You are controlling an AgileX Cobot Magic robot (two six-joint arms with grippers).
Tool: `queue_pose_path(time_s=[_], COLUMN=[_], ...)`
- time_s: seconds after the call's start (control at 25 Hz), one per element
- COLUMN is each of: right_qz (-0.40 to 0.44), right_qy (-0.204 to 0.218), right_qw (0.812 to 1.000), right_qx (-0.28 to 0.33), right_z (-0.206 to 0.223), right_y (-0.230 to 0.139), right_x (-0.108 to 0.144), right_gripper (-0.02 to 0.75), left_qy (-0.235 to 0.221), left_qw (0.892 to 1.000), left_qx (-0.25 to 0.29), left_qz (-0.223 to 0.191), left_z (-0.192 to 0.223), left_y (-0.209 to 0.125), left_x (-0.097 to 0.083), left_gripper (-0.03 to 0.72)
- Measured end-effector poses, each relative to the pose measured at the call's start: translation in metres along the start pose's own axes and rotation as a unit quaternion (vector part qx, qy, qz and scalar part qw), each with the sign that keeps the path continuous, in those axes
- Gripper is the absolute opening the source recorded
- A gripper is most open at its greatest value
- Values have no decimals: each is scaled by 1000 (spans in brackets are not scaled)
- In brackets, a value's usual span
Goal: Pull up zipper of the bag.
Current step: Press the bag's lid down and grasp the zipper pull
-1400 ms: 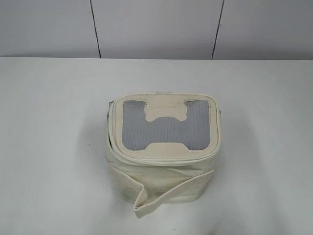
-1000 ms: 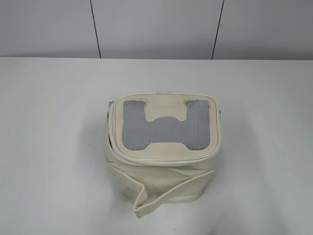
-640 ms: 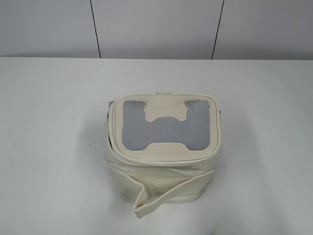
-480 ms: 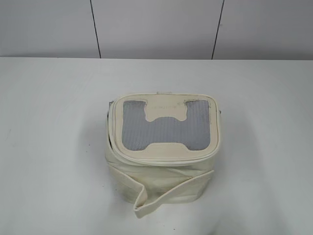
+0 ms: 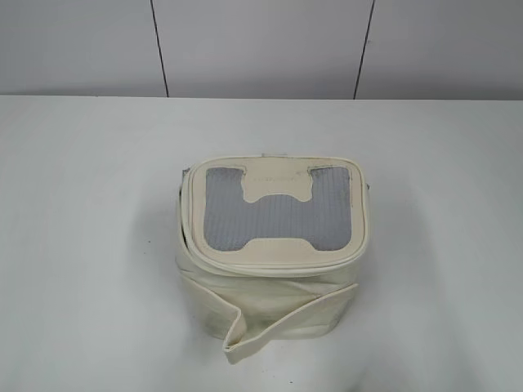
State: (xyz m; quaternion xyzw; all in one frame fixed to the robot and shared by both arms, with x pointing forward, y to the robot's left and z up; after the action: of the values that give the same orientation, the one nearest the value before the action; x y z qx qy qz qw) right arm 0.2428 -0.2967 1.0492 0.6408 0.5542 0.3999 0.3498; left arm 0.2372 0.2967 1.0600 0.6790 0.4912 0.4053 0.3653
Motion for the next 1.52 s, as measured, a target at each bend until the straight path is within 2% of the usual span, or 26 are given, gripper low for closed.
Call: queue_pose_path(time_s=[0.88,1.12,1.36,1.52], right_qz=[1,37,56,17], right_qy=[1,57,78,104], right_qw=[1000,993,993,993], right_qx=[-1,-96,-70,-46], right_z=[0,1,34,55], right_y=[1,35,59,77], right_x=[0,13,19,28], right_gripper=[589,589,589,589], left_qy=[-6,-20,-88,-159], left_qw=[1000,996,990,983], left_qx=[-11,-86,-58,-21], left_qz=[-5,-29,-94,-92], left_z=[-1,-3,41,75], left_y=[3,37,68,79], left_x=[-1,1,-1,-11], left_gripper=[243,243,243,243])
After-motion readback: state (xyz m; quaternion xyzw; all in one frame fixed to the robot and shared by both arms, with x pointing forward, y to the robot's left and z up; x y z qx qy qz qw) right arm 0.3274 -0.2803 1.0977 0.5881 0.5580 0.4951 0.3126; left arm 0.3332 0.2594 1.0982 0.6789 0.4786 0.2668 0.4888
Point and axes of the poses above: a point on each arm's last joint axis where the gripper is mounted, z pointing out along that axis toward the gripper, x along the wrist's bending axis when the last joint is at zero, y = z × x, the point moved 1 cm from there along z, pointing out along that axis toward the gripper, and after that the axes turned 10 degrees about z, right-handed, at the moved point
